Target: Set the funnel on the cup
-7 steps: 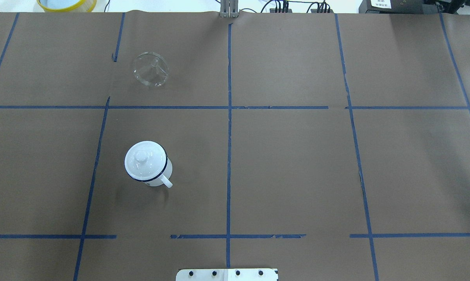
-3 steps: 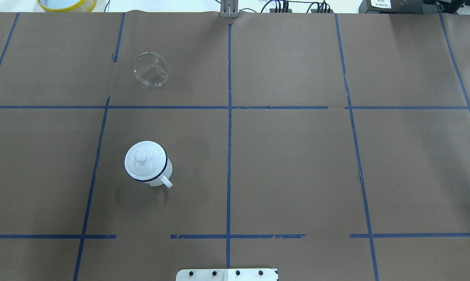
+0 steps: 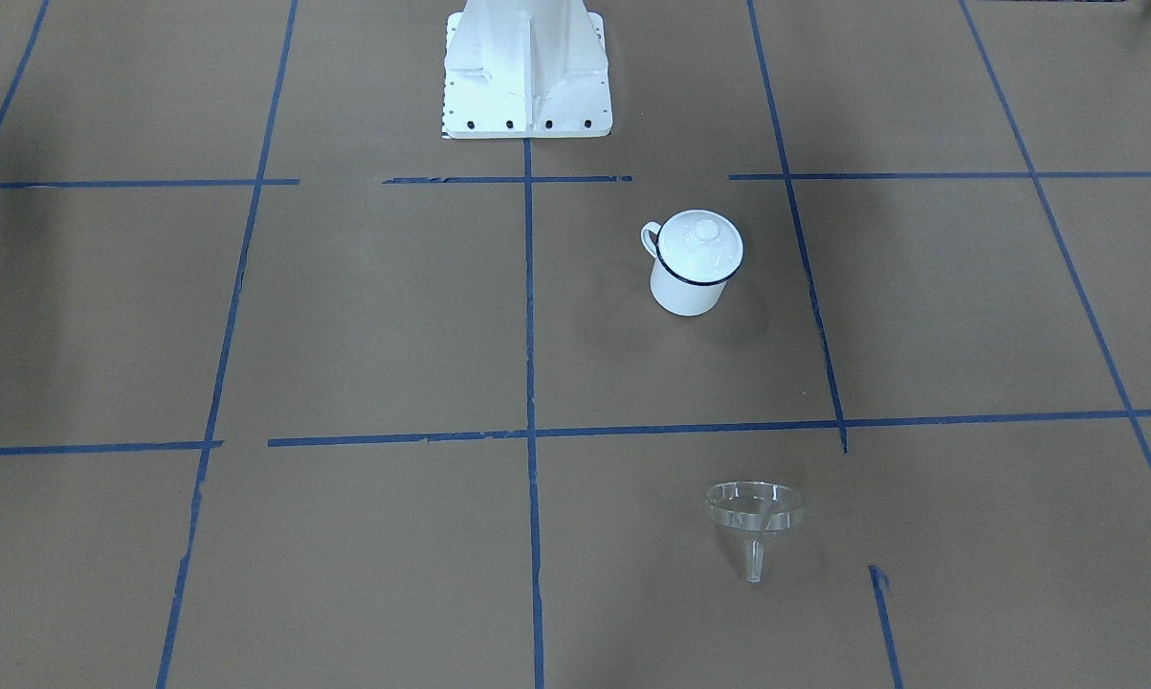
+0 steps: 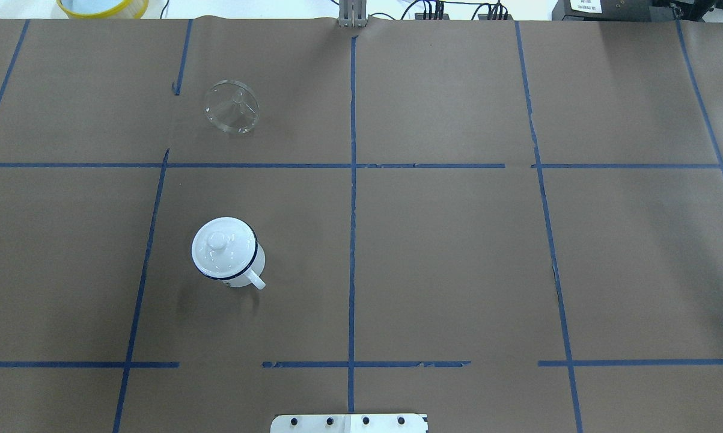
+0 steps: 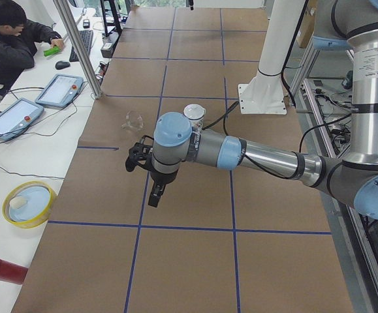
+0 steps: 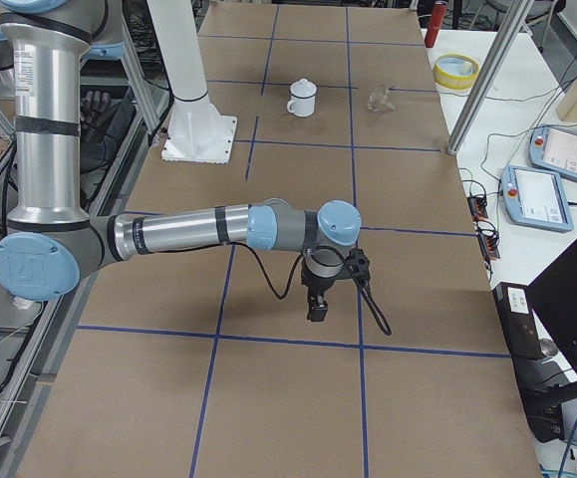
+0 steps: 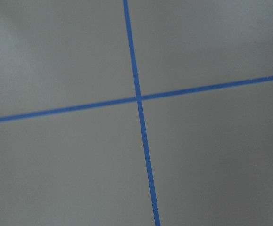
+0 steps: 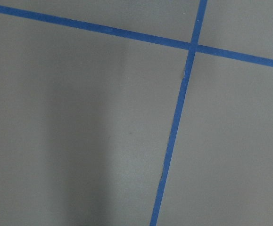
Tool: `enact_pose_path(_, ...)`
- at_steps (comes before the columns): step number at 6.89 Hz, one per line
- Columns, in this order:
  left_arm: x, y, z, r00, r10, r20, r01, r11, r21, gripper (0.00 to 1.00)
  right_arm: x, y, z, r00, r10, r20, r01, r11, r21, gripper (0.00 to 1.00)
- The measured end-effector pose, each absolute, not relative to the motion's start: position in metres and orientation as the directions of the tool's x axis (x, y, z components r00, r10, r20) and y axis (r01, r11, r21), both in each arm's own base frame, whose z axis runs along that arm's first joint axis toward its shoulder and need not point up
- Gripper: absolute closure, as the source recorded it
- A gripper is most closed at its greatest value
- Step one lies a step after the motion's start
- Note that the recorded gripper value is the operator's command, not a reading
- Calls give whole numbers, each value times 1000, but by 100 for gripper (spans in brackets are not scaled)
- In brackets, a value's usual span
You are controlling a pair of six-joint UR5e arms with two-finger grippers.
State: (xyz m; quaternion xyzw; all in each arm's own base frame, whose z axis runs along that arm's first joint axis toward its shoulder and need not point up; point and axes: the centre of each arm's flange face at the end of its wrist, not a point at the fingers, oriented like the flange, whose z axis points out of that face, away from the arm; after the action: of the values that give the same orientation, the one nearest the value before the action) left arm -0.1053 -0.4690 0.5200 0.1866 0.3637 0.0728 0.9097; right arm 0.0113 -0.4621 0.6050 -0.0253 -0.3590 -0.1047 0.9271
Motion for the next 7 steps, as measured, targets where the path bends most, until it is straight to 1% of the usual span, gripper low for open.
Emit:
enact_pose_path(1,-107,-481,503,728,293,-620,27,892,452,0,11,-462,605,720,-176,671,212,977,28,0)
enact_pose_path(3,-100,-488,488,716,287,-637,91,865,493,0,11,-462,605,720,-176,671,212,977,29,0)
enact_pose_path(4,-75,-491,478,680,309,-665,88,867,491,0,11,-462,605,720,-176,671,212,977,28,0)
enact_pose_path(5,-34,-492,461,631,292,-719,91,893,442,0,11,-462,605,720,-176,671,212,977,28,0)
enact_pose_path(7,76,-471,398,575,147,-805,144,950,276,0,11,-462,605,720,-176,671,212,977,28,0)
